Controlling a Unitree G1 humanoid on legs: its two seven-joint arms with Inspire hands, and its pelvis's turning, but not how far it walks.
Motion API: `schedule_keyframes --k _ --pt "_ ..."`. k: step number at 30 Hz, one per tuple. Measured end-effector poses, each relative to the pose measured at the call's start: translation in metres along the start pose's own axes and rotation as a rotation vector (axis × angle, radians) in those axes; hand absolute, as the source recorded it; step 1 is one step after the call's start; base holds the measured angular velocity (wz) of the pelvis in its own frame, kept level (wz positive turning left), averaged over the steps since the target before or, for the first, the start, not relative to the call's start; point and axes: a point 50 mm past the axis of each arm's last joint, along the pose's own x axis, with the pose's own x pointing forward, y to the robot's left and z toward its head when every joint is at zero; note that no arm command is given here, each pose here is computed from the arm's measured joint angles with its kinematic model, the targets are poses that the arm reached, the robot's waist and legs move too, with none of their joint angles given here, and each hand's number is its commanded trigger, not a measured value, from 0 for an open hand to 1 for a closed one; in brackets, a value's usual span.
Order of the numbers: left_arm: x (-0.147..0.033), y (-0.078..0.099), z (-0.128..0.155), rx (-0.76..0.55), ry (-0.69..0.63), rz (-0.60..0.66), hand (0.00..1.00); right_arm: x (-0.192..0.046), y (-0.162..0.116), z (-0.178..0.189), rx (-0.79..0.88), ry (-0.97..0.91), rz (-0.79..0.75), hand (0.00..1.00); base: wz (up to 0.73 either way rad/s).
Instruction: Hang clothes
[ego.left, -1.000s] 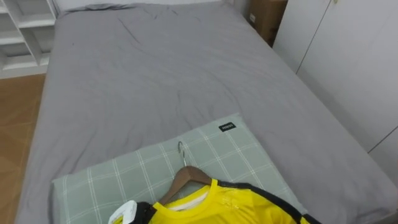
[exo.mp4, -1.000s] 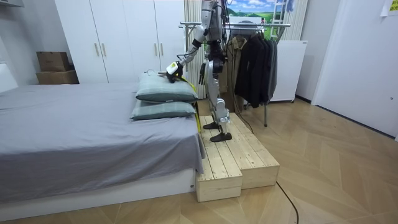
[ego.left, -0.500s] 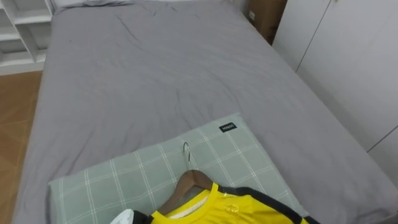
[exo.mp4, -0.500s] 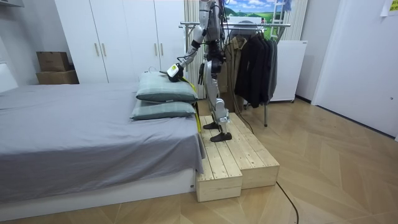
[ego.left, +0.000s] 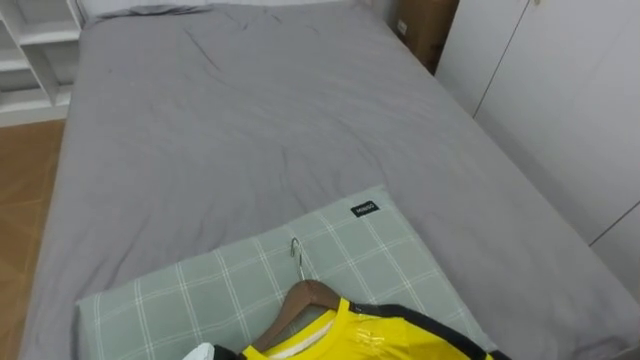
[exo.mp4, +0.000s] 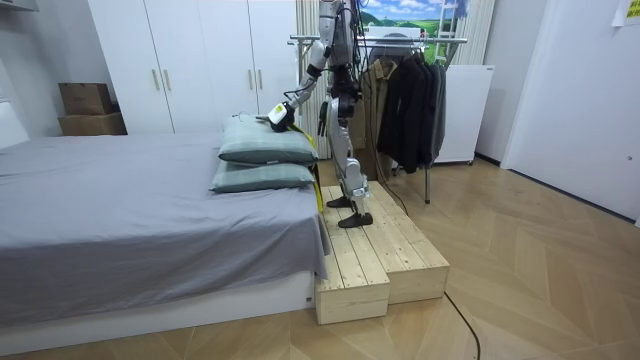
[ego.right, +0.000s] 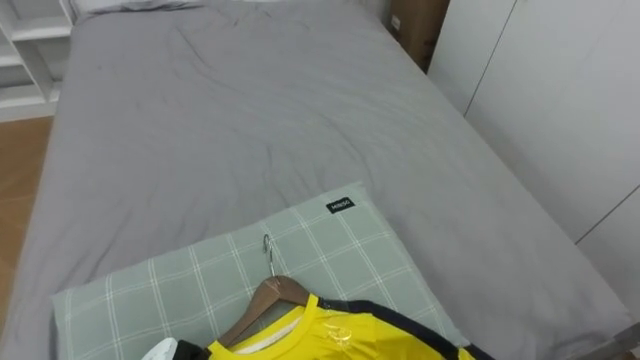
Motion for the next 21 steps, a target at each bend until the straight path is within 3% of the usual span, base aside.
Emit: schedule_keyframes --k 21 --pt "-0.0006 0.0008 -0.0046 -0.138 0.055 0.007 1.00 -0.0009 -0.0019 -0.0074 0.019 0.005 -0.005 0.00 0.03"
